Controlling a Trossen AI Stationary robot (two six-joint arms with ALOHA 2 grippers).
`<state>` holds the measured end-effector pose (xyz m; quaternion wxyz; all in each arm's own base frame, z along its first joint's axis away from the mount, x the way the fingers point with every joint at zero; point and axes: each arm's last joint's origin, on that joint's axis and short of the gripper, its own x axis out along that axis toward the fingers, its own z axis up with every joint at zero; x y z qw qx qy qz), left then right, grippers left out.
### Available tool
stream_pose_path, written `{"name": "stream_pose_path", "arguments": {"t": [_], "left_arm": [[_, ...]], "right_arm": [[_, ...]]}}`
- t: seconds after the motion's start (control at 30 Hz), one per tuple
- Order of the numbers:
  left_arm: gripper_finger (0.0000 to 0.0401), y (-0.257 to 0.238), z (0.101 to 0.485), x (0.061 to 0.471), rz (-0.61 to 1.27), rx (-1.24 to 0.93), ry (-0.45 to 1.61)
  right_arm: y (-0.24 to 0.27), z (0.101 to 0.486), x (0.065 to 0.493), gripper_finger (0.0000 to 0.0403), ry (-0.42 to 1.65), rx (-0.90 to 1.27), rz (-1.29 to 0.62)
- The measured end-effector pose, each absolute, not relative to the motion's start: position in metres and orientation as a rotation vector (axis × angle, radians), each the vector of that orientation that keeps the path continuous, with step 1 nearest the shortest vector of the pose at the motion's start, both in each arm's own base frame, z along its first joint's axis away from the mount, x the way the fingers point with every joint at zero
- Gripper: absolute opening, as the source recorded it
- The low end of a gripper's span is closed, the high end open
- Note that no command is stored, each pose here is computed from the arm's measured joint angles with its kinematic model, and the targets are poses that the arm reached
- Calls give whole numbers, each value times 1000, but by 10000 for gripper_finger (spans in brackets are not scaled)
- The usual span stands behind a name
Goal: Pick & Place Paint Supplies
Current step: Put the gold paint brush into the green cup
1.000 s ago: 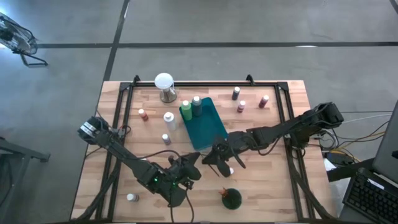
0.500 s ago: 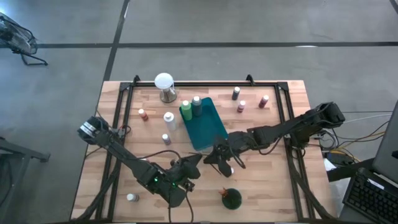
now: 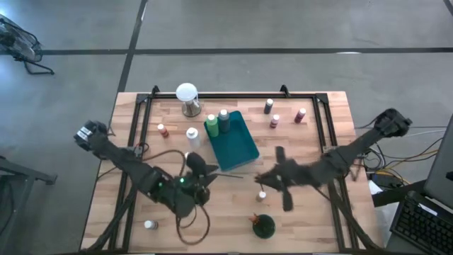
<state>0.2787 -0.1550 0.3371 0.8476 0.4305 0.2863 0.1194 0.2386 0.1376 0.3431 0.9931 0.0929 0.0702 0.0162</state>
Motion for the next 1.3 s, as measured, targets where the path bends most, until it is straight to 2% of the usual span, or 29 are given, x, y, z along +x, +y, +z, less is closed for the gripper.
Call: {"name": "stream_pose_path", "arguments": {"t": [0.2, 0.33, 0.7, 0.97, 1.3], "left_arm": [[176, -136, 326, 282, 104, 592, 535], [176, -128, 304, 284, 29, 496, 426], [176, -117, 264, 267, -5, 253, 143], [177, -114, 260, 265, 7, 207, 97], [177, -110, 263, 268, 25, 203, 88]], "right_arm": [[186, 345, 212, 14, 28, 22, -119], [221, 332, 214, 14, -27, -10, -92], [271, 278, 215, 13, 11, 208, -170], [287, 231, 226, 13, 58, 160, -230], [300, 199, 226, 13, 77, 114, -258]]}}
